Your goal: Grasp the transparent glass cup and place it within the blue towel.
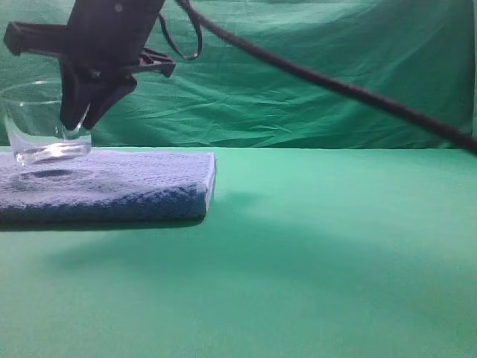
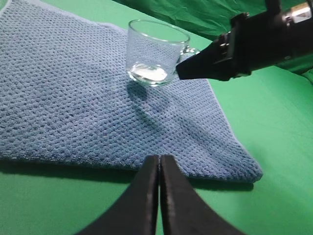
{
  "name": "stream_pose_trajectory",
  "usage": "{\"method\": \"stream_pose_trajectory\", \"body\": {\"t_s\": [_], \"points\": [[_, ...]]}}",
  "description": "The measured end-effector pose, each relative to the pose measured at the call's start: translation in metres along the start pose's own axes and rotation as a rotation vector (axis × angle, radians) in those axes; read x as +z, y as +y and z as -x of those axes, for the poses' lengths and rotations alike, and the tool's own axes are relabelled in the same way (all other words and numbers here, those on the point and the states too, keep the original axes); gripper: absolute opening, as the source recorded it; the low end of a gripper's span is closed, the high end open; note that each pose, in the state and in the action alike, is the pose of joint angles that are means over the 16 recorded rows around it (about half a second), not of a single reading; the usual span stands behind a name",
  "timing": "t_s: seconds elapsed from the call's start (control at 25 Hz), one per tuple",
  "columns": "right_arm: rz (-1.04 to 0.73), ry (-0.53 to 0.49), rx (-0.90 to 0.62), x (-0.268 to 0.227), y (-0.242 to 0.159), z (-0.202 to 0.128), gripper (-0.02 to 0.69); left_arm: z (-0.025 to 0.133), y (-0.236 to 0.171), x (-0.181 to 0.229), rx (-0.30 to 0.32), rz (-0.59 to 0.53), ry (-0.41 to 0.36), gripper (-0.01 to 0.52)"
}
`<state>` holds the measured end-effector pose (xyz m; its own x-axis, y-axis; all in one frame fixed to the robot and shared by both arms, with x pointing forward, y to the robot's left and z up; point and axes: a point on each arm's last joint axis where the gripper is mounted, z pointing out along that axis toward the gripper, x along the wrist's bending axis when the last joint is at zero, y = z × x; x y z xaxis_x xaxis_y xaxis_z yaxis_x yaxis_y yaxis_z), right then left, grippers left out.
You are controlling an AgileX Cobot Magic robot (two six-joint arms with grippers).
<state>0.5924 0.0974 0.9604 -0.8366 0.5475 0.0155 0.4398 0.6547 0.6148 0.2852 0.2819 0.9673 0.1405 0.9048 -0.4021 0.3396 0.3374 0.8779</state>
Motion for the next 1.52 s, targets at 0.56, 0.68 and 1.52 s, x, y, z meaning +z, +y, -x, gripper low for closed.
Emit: {"method": "stream_pose_trajectory", "body": {"t_s": [0.56,0.68,1.52], "points": [[-0.072,-0.007,0.105,-0.086,0.017,0.018,0.272,0.0,0.0,0.0,0.0,0.0,0.0,0.0],[-0.074,-0.026,0.131,-0.123,0.021,0.027,0.17,0.0,0.0,0.0,0.0,0.0,0.0,0.0],[0.088,-0.179,0.238,-0.292,-0.091,0.004,0.0,0.0,0.0,0.0,0.0,0.0,0.0,0.0]]}}
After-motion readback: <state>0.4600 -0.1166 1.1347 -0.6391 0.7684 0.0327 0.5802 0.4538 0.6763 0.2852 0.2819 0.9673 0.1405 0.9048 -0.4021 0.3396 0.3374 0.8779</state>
